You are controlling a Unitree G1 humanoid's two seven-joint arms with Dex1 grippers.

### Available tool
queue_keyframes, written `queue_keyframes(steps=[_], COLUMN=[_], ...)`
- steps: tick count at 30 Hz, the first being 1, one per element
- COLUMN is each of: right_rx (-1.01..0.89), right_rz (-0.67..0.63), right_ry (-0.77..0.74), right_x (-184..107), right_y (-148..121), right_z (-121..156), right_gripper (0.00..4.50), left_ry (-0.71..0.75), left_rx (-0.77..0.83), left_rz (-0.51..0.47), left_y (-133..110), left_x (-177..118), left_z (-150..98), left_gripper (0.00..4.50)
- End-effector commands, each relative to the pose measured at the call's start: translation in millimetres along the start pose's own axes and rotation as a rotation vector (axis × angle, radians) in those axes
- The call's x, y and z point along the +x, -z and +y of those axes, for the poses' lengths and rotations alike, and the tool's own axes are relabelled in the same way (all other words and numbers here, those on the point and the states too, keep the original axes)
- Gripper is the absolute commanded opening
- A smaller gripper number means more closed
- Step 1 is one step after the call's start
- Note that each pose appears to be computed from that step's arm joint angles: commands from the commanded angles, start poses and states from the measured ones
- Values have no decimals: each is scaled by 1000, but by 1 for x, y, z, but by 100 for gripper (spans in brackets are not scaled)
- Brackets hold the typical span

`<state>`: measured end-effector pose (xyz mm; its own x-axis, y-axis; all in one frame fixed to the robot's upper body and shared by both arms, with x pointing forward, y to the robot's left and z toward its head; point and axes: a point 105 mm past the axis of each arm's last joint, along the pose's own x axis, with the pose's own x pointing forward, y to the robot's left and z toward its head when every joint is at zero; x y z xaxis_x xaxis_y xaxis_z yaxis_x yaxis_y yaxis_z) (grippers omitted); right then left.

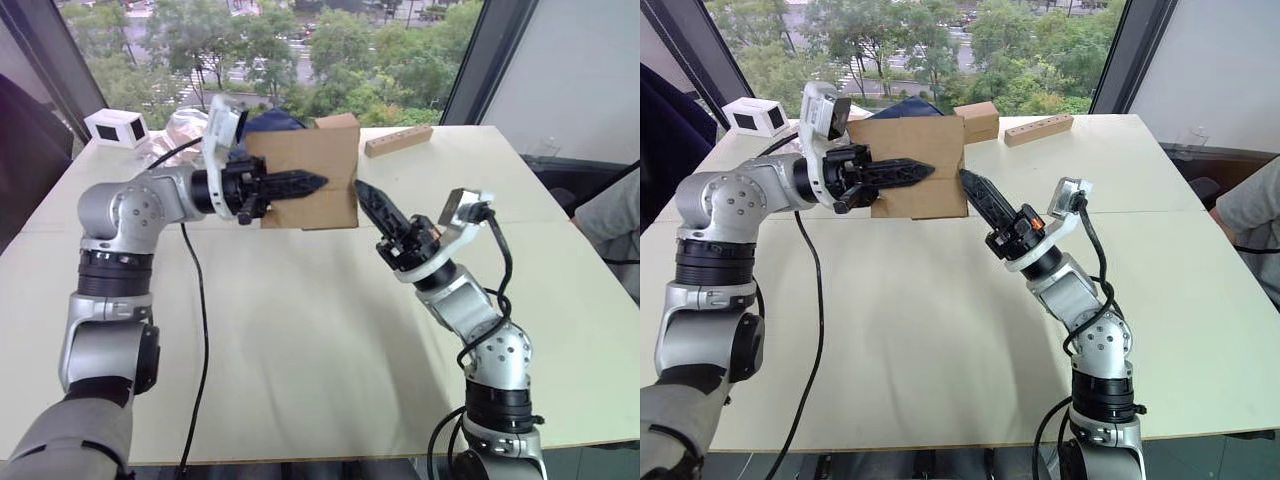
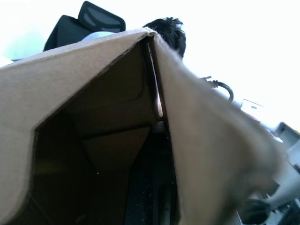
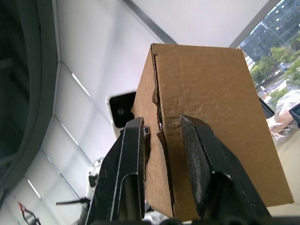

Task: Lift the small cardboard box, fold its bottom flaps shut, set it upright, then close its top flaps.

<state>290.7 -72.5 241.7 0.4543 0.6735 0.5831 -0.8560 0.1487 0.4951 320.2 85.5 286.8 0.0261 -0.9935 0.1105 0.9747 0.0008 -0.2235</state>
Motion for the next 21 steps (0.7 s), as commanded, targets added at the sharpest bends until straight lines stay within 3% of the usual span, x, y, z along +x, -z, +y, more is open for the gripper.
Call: queue_keyframes(steps=[1,2,3,4,13,17,21], right_rx=[-32,-38,-40,-42,-114,-155,-171], right_rz=[13,6,-2,-8,25,19,63], right_ry=[-44,-46,-48,-50,-5,27,0], right_x=[-2,-5,-8,-10,-21,-18,-6], right_y=[-4,-8,-11,-13,-27,-34,-26], right_z=[12,12,13,13,11,6,8], right_gripper=[71,55,11,4,4,4,4], left_ry=[49,45,42,41,60,63,64], left_rx=[60,60,61,61,55,55,55], left_rz=[-10,-8,-8,-8,12,14,20], left_y=[-17,-17,-17,-16,-12,-12,-11], left_x=[-1,-2,-3,-3,-2,-2,1], left_z=[-14,-13,-13,-12,-16,-16,-15], left_gripper=[0,0,0,0,0,0,0])
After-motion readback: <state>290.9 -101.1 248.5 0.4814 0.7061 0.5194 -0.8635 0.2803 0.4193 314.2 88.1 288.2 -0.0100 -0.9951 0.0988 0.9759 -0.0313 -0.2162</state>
